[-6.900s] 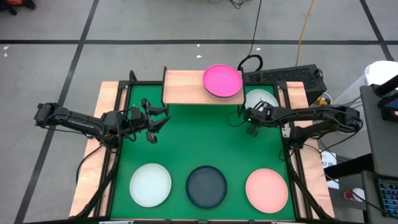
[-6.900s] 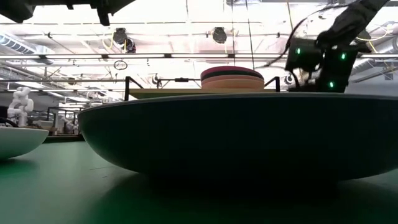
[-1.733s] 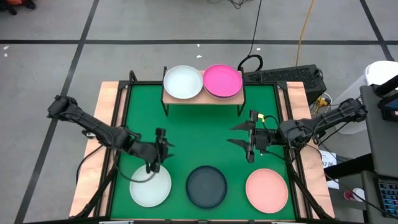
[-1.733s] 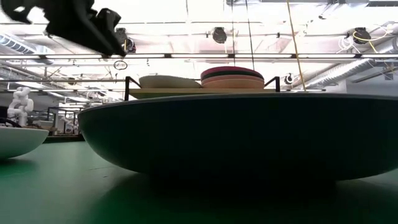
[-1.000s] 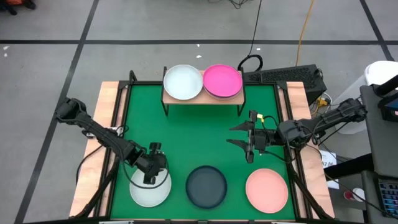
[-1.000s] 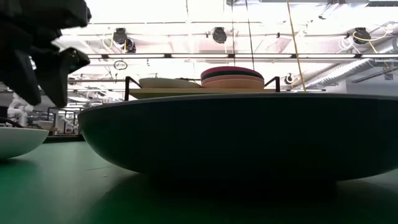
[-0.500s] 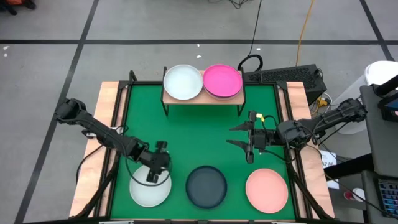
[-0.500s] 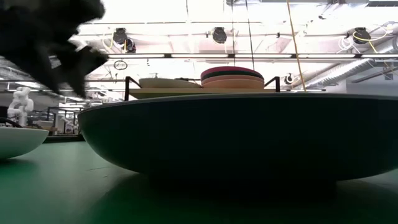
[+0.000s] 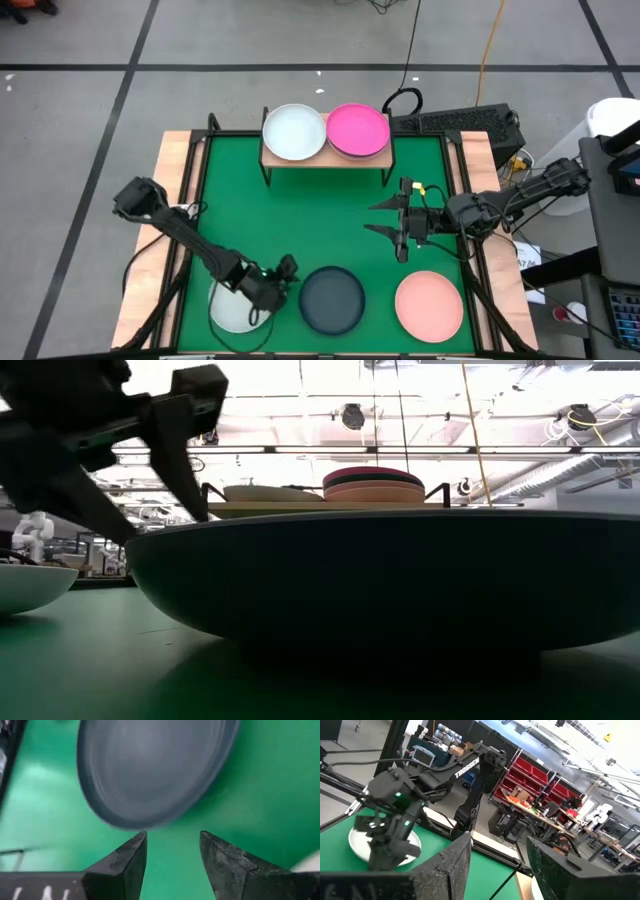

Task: Place and stack plates onto a shelf
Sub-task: Stack the dark blue plate on the white plate on the shelf

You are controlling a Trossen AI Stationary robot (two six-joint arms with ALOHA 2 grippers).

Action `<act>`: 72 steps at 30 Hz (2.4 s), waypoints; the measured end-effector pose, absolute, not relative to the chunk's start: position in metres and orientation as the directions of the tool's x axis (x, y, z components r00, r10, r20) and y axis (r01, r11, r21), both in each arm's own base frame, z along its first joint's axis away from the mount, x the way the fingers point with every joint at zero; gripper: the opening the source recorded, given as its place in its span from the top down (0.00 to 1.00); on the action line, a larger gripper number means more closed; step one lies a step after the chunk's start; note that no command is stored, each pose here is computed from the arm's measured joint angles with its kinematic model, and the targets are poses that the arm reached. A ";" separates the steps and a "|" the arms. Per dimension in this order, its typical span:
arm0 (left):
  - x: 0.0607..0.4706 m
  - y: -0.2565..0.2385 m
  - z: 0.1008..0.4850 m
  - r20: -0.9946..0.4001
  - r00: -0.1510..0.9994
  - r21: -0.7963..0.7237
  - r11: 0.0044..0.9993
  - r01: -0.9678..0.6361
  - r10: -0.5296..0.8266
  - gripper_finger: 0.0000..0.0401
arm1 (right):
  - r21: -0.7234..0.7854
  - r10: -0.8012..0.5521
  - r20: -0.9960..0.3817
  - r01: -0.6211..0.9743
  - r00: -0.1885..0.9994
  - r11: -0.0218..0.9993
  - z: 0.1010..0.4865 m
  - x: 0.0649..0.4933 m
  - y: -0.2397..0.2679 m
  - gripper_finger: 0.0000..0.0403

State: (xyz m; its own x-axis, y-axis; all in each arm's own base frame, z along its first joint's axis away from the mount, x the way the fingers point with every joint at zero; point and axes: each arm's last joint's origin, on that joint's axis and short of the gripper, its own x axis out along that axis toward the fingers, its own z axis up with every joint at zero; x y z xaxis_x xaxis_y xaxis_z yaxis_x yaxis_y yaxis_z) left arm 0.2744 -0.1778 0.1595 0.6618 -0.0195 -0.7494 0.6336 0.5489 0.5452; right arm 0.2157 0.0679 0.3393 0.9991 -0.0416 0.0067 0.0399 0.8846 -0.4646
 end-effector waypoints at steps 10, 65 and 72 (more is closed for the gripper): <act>0.294 -0.192 0.146 -0.762 0.647 0.580 0.432 0.691 -0.012 0.53 | -0.438 -0.041 0.005 0.039 0.999 0.898 0.339 0.216 0.068 0.57; 0.242 0.069 0.293 -0.678 0.423 0.732 0.503 0.460 0.601 0.98 | -0.417 -0.042 -0.010 0.034 0.999 0.908 0.338 0.216 0.068 0.57; 0.253 0.073 0.332 -0.729 0.447 0.684 0.572 0.453 0.518 0.98 | -0.403 -0.068 -0.012 0.057 0.998 0.913 0.337 0.216 0.067 0.57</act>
State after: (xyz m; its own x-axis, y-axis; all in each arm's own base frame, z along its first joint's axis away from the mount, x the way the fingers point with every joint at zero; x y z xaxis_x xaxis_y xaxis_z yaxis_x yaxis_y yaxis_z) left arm 0.2530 0.0727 0.3321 0.4473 0.5180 -0.7291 0.4531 0.5716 0.6841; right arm 0.2157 0.0672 0.3374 0.9976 -0.0679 -0.0116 0.0575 0.9135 -0.4029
